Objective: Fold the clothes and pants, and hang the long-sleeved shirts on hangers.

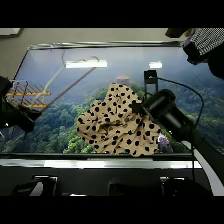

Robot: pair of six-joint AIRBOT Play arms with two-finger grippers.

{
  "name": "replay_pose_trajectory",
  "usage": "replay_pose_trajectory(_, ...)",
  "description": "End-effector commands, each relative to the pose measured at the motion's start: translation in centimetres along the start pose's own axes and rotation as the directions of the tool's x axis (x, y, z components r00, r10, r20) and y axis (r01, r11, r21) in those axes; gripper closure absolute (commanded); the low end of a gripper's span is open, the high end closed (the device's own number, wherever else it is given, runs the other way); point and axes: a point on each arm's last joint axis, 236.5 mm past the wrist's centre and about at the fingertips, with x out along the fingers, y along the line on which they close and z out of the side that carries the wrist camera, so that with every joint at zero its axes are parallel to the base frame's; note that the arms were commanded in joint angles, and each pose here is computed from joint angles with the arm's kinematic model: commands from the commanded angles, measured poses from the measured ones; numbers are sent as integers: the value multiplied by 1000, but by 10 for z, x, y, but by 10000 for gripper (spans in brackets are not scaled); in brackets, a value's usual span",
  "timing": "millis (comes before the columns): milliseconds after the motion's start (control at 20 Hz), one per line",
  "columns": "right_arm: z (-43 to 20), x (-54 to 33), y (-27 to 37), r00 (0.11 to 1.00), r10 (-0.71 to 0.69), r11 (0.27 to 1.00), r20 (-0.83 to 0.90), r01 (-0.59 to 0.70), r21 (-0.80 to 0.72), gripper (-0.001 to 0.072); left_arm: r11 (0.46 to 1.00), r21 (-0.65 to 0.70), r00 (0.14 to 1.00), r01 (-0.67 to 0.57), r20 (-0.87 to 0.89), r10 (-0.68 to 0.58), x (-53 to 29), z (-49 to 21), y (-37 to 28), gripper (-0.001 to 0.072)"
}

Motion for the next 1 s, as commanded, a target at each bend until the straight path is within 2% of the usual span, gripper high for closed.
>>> replay_pose_trajectory(0, -12, 16, 3, 998, -23, 994, -61, 30, 108, 684, 988, 94, 992, 123, 0, -123, -5, -18, -63, 681)
replay_pose_trajectory(200, -33, 28, -2, 985, -84, 985, -153, 105, 136, 684, 961, 147, 972, 233, -34, -231, -12, -44, -103, 681)
replay_pose_trajectory(350, -37, 33, -11, 978, -66, 959, -200, 118, 257, 684, 941, 173, 956, 292, -59, -286, -16, -61, -123, 681)
replay_pose_trajectory(550, -45, 40, 0, 932, 171, 911, -319, -27, 410, 684, 912, 210, 936, 352, -68, -346, -21, -65, -139, 680)
replay_pose_trajectory(750, -40, 43, -9, 911, 245, 863, -333, -49, 502, 684, 892, 234, 922, 387, -101, -374, -17, -77, -144, 680)
replay_pose_trajectory(950, -35, 40, 4, 897, 308, 842, -316, -103, 529, 684, 874, 242, 907, 420, -129, -401, -8, -89, -148, 681)
